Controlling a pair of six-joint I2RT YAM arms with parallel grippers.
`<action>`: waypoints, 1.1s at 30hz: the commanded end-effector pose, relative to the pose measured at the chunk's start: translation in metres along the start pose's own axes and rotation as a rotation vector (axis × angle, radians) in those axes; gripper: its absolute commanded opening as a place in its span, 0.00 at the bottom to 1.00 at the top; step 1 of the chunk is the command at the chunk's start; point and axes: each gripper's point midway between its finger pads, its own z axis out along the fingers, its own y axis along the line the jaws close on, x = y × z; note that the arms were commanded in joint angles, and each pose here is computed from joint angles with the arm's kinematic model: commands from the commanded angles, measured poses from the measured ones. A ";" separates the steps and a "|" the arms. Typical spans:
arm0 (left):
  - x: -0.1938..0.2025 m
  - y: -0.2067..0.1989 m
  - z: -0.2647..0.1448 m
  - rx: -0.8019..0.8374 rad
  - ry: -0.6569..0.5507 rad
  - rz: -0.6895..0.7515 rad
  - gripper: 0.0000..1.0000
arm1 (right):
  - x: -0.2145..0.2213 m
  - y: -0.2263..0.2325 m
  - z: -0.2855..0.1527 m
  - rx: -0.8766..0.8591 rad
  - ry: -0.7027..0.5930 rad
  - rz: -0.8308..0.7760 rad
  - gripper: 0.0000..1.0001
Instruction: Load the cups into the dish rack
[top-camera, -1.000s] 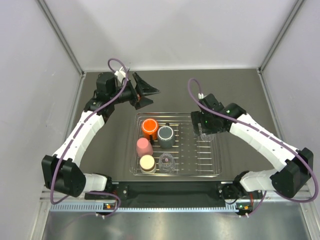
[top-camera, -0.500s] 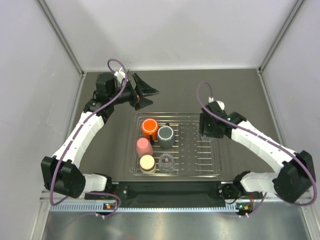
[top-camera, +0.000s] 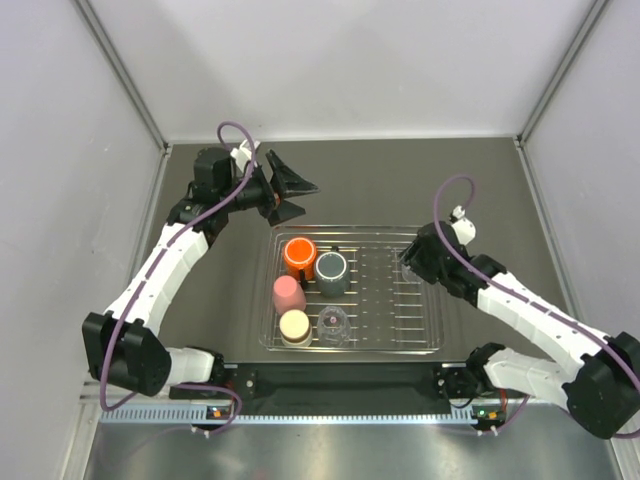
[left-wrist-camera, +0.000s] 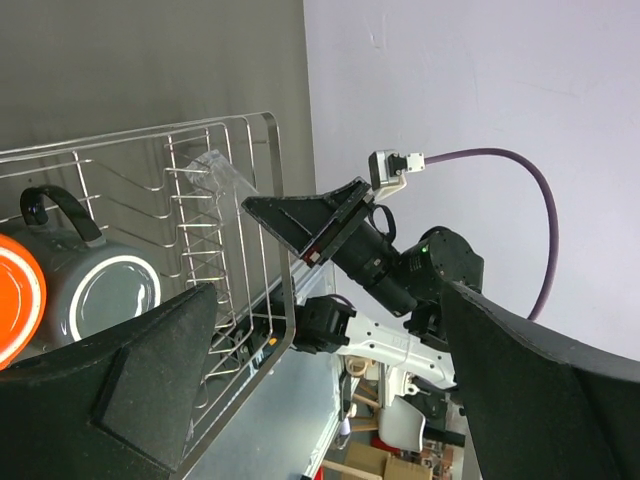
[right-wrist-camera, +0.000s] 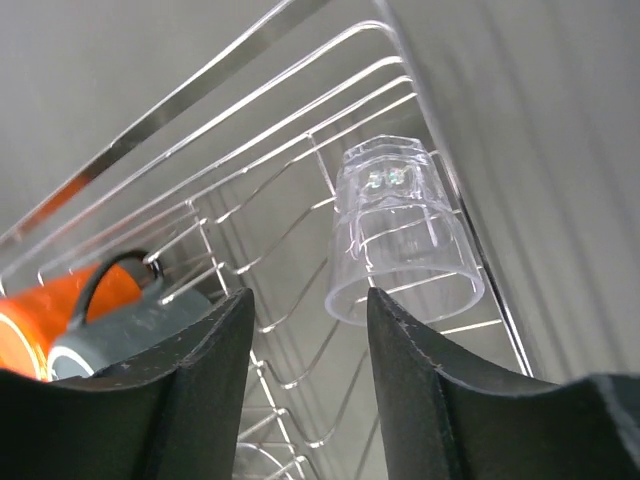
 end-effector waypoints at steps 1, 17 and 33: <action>0.007 -0.013 -0.010 0.027 0.013 0.040 0.98 | -0.015 0.010 0.007 -0.018 -0.078 0.165 0.48; 0.031 -0.010 -0.026 -0.006 0.087 0.058 0.98 | -0.011 0.001 0.029 0.153 -0.205 0.274 0.25; 0.017 -0.043 -0.021 0.119 0.051 0.089 0.99 | -0.051 0.076 -0.068 -0.123 -0.158 0.051 0.00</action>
